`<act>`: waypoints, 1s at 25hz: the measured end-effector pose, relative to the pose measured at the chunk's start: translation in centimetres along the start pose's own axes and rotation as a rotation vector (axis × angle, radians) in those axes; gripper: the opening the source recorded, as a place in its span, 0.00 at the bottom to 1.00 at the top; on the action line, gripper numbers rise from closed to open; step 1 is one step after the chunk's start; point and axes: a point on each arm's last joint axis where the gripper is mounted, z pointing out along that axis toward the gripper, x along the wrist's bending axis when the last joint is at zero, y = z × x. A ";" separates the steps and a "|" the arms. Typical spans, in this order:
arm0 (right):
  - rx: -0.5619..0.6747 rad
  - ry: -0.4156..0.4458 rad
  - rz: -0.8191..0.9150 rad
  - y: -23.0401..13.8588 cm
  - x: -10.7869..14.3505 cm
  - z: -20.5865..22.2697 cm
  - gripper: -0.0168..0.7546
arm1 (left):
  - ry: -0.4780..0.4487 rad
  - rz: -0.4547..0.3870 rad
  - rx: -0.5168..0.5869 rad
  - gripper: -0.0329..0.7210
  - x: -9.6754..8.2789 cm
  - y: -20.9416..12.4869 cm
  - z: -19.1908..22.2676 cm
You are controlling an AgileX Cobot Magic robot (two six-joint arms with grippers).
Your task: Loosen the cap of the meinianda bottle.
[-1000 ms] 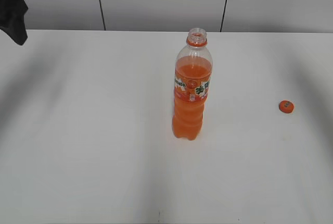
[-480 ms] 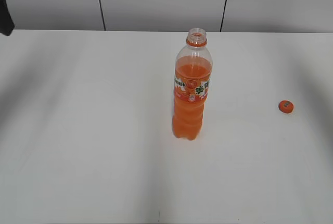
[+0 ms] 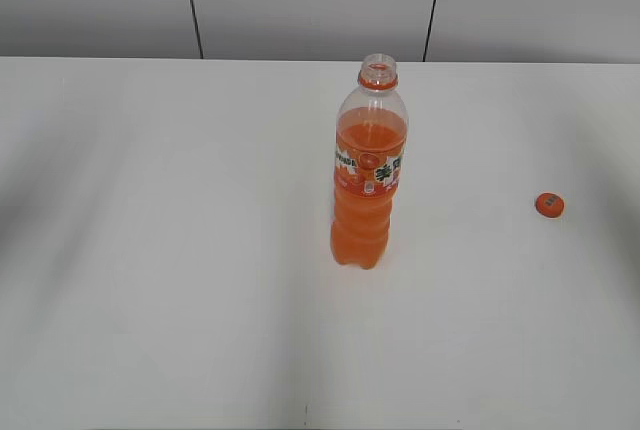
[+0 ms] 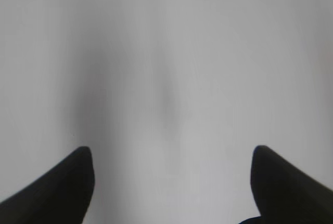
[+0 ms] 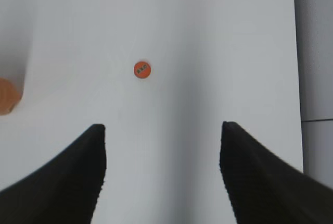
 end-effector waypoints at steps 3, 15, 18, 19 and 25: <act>0.038 0.017 0.006 -2.4 0.4 0.3 0.69 | 0.000 -0.012 -0.034 0.79 -0.1 -1.7 0.1; 0.127 0.063 0.032 -11.1 1.7 3.8 0.69 | -0.028 -0.068 -0.004 0.79 -0.9 -9.9 2.8; 0.146 0.065 0.034 -12.8 1.9 4.2 0.69 | -0.032 -0.072 0.000 0.79 -1.0 -11.4 2.9; 0.148 0.065 0.034 -13.3 2.0 4.3 0.69 | -0.033 -0.072 -0.002 0.79 -1.1 -11.8 2.8; 0.103 0.065 0.038 -16.6 2.4 4.2 0.69 | -0.055 -0.086 -0.109 0.79 -1.5 -13.4 1.0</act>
